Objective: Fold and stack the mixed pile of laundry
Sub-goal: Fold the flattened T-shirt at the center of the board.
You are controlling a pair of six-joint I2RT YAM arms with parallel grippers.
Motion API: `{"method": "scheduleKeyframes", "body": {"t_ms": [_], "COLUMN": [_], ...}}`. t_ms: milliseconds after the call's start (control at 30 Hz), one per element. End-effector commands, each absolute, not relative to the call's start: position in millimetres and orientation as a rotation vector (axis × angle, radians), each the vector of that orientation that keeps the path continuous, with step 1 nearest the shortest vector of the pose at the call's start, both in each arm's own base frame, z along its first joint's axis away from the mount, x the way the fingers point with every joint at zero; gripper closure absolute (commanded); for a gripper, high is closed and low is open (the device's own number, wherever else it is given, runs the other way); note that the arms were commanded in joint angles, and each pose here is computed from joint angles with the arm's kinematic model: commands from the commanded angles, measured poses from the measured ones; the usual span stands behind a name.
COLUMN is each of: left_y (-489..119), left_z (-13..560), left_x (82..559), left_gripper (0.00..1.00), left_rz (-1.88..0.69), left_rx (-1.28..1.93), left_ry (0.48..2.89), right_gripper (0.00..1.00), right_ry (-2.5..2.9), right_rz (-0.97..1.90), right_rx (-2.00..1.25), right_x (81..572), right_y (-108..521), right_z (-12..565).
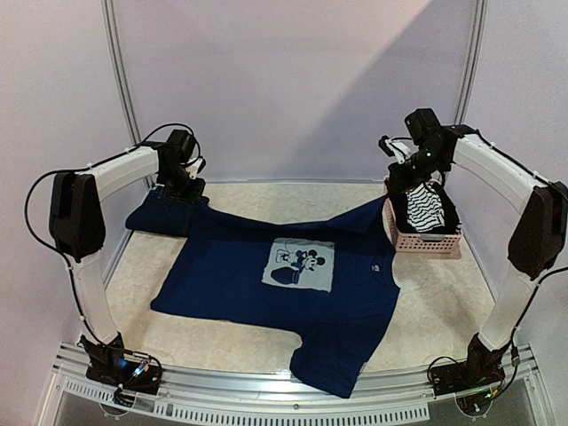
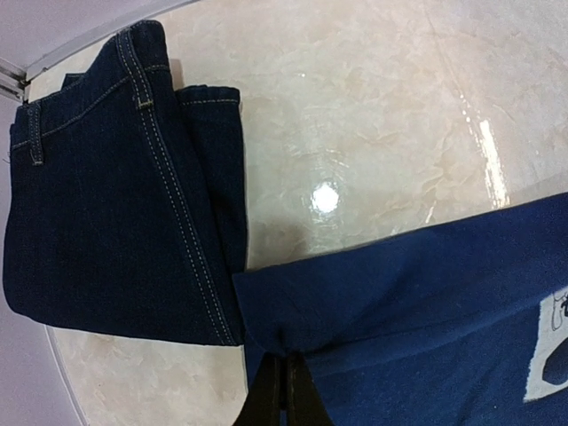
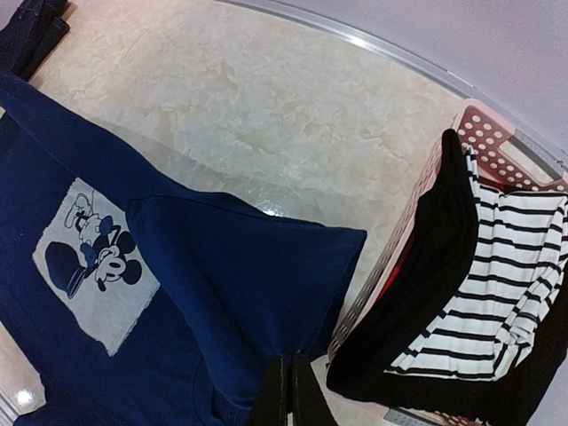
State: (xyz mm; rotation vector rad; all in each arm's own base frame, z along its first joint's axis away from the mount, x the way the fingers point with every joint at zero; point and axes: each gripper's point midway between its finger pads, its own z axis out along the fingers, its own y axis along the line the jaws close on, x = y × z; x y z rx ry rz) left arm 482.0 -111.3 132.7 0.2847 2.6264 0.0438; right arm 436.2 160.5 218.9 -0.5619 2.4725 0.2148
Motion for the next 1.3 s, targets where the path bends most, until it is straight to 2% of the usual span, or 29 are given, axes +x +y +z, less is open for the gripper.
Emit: {"method": "scheduleKeyframes", "body": {"t_ms": [0,533,1267], "left_y": [-101,-92,-78], "left_z": [146,128,94], "left_x": [476,447,427], "left_gripper": [1.00,1.00,1.00], "left_rz": [0.078,0.129,0.286], "left_rx": [0.302,0.346,0.406], "left_ry": [2.608,2.706,2.834], "right_gripper": [1.00,1.00,1.00], "right_ry": [2.517,2.611,2.687], "right_rz": [0.303,0.593,0.808], "right_rx": [-0.523,-0.393,-0.334], "right_x": [412,357,305], "right_y": [165,180,190], "right_z": [219,205,174]}}
